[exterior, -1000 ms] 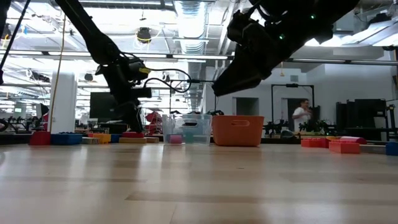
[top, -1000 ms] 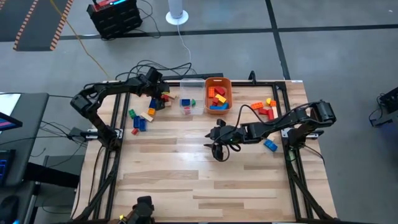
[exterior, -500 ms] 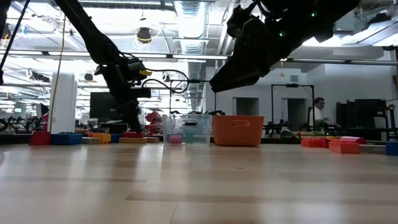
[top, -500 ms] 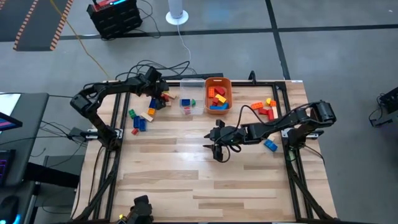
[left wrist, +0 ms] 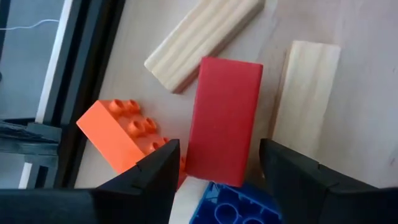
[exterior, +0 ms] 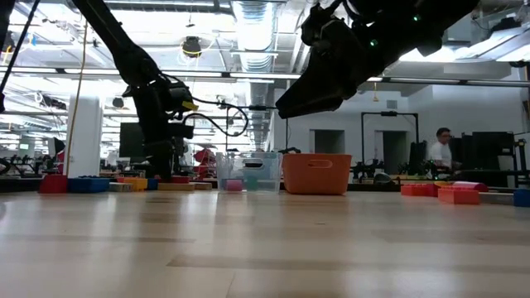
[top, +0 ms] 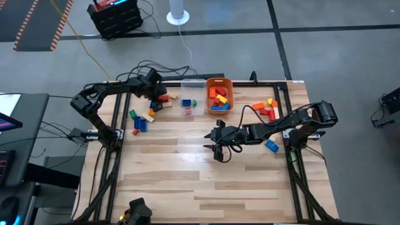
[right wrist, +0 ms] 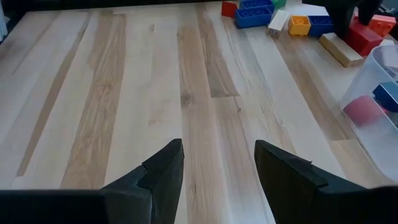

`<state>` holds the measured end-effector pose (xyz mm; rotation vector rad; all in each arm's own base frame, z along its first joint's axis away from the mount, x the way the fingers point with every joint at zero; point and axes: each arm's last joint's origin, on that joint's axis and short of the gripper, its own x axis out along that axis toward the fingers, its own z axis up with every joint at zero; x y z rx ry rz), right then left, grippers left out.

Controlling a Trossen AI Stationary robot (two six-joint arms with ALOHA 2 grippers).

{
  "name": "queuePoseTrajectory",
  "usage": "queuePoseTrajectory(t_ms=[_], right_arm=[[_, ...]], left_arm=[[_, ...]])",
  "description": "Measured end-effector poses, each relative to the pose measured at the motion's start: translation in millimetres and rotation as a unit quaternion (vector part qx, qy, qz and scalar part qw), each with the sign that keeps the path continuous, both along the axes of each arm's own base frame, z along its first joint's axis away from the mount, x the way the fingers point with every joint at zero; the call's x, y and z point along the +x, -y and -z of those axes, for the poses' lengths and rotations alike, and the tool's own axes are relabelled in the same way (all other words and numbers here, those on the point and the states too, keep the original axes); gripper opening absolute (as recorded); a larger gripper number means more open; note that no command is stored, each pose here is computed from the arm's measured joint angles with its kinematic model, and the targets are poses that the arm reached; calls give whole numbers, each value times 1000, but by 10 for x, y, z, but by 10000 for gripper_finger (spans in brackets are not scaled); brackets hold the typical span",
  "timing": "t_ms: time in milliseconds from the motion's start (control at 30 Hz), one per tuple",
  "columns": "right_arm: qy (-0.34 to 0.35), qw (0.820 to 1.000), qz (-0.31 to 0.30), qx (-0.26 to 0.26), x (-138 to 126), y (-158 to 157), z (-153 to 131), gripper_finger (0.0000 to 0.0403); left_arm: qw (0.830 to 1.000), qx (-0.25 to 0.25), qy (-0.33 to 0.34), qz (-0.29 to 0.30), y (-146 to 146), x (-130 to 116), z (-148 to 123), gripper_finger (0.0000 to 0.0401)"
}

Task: Sort blocks by size
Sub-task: Put the red rectangle block into the orange bin

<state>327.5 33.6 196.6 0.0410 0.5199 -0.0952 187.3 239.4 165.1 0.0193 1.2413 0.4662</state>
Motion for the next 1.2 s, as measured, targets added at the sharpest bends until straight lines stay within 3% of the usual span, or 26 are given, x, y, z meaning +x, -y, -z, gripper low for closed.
queuePoseTrajectory(t_ms=[467, 633, 900, 1067, 1200], right_arm=[[-1, 1000, 0, 0, -1, -1, 1, 226], [-2, 1000, -2, 0, -3, -9, 4, 226], [-2, 1000, -3, 0, -4, -19, 3, 226], [0, 1000, -3, 0, -2, -18, 0, 226], [0, 1000, -3, 0, -2, -19, 0, 226]], left_arm=[[999, 11, 13, 33, -14, 23, -36, 111], [998, -30, 31, 45, 27, 21, -36, 94], [995, -90, 0, 43, 82, 28, -151, 41], [996, -90, -3, 27, 101, 114, -252, 32], [997, -71, -8, 18, 109, 184, -310, 56]])
